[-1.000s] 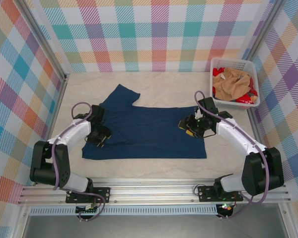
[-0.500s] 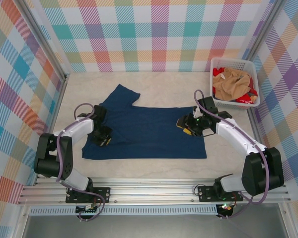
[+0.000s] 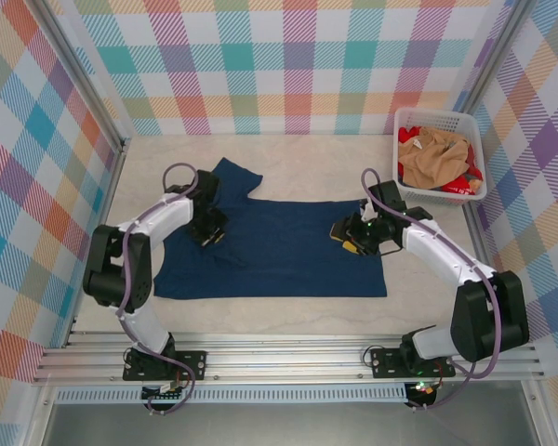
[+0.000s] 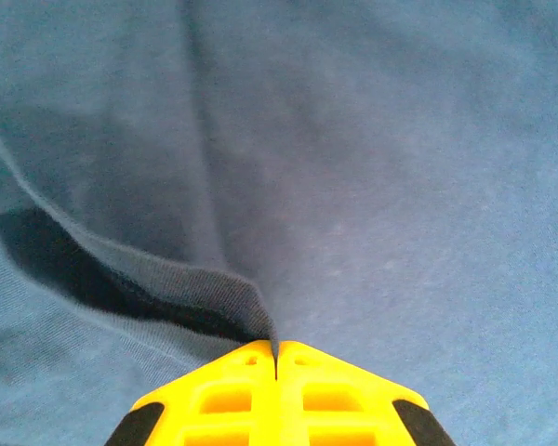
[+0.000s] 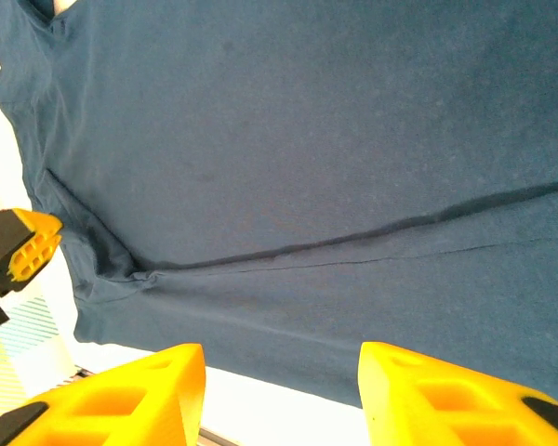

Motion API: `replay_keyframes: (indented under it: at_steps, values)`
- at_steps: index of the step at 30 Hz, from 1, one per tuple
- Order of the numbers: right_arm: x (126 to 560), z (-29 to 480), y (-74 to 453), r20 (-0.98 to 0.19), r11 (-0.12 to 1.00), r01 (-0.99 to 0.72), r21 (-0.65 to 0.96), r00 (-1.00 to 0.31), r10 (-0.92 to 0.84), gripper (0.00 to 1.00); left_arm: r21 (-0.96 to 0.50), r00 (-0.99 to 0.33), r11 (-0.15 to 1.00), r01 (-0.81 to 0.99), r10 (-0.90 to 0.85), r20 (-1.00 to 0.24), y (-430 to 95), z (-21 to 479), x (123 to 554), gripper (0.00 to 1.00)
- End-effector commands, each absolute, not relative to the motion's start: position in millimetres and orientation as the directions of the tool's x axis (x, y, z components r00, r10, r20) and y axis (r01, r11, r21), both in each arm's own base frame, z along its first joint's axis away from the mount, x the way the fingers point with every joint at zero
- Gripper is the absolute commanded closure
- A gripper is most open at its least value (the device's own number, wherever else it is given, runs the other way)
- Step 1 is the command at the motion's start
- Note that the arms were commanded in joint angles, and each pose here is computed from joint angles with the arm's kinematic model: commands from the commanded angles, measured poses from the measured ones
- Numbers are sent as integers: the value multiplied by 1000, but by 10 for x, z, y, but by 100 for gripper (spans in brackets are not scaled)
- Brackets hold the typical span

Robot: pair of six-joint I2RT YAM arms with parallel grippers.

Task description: Fold and stack the t-shirts

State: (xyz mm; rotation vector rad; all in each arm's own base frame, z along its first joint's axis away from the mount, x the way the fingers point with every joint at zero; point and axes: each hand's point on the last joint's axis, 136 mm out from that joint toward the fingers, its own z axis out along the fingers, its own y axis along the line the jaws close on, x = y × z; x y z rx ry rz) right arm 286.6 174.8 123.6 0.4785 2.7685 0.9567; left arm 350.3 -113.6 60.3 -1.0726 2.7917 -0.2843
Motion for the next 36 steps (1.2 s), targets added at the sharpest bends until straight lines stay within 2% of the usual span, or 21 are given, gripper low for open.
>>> replay_keyframes:
  at_steps: [1, 9, 18, 22, 24, 26, 29, 32, 36]
  values:
    - [2904, 1308, 1787, -67, 745, 223, 629, -939, 338, 53, -163, -820, 817, -553, -568, -67, -1266, 579, 3563, 100]
    - [2906, 1295, 1783, -58, 747, 231, 623, -939, 339, 53, -75, -914, 916, -394, -399, -70, -1538, 478, 3711, 100]
    - [2857, 1232, 1778, -37, 749, 243, 617, -941, 336, 53, -20, -967, 970, -243, -244, -77, -1684, 355, 3787, 100]
    - [2857, 1211, 1771, -32, 751, 251, 610, -940, 340, 53, -17, -974, 981, -196, -196, -114, -1743, 433, 3821, 97]
    - [2868, 1208, 1775, -34, 750, 251, 612, -939, 341, 53, -15, -973, 982, -189, -189, -135, -1754, 492, 3841, 89]
    - [2875, 1207, 1776, -32, 750, 254, 611, -939, 344, 53, -17, -967, 982, -189, -189, -170, -1755, 594, 3875, 68]
    - [2882, 1188, 1742, -40, 756, 264, 599, -933, 358, 53, -56, -945, 979, -195, -203, -255, -1777, 885, 3929, 49]
    - [2882, 1152, 1671, -55, 760, 286, 583, -920, 388, 54, -118, -912, 954, -275, -298, -283, -1640, 1147, 3799, 47]
    - [2851, 1016, 1520, -50, 755, 363, 546, -886, 462, 56, -201, -836, 841, -503, -532, -134, -1210, 1055, 3365, 55]
